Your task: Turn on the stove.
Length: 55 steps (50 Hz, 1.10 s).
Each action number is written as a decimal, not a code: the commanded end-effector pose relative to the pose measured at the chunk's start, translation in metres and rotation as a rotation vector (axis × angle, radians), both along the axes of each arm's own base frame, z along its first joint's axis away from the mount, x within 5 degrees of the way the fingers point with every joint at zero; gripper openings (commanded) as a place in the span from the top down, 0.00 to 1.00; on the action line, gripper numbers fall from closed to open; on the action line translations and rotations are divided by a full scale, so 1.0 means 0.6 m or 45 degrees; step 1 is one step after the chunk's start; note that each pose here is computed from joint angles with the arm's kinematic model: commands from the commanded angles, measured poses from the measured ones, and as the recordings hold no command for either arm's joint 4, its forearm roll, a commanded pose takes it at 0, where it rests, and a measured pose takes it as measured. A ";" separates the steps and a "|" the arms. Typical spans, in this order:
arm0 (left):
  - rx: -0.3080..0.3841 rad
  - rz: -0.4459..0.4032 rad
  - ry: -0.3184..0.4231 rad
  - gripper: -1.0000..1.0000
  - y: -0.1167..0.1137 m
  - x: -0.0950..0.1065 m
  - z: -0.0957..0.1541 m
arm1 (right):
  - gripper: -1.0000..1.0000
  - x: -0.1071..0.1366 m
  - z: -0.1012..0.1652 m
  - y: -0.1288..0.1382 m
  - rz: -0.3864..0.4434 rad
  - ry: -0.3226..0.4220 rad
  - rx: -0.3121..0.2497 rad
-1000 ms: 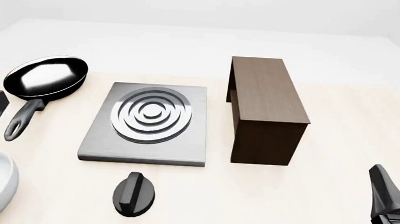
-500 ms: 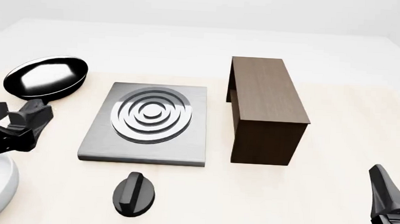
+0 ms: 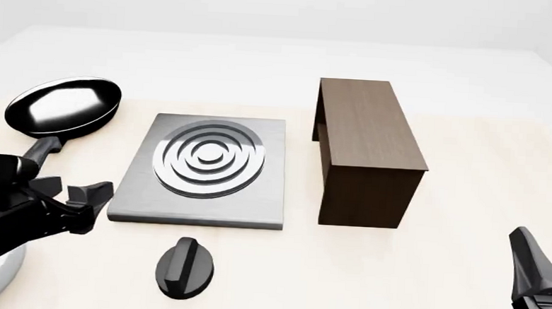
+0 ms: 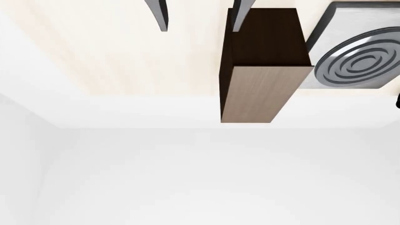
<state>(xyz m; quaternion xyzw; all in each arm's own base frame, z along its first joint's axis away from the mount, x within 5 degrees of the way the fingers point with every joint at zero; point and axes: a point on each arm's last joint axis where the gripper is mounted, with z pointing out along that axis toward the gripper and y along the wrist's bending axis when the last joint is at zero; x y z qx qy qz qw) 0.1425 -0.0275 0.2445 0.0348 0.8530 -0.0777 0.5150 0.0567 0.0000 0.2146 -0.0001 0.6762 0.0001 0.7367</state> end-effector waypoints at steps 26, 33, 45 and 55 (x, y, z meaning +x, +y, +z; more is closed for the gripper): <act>-0.064 -0.048 0.172 0.00 -0.013 -0.031 -0.085 | 0.00 0.000 0.000 0.000 0.000 -0.001 0.000; -0.060 -0.050 0.185 0.00 -0.013 -0.032 -0.093 | 0.00 0.000 0.000 0.000 0.000 0.000 0.000; -0.127 -0.078 0.265 0.00 -0.029 -0.032 -0.122 | 0.00 0.000 0.000 0.000 0.000 0.000 0.000; -0.156 -0.067 0.333 0.00 -0.032 -0.036 -0.162 | 0.00 0.000 0.000 0.000 0.000 0.000 0.000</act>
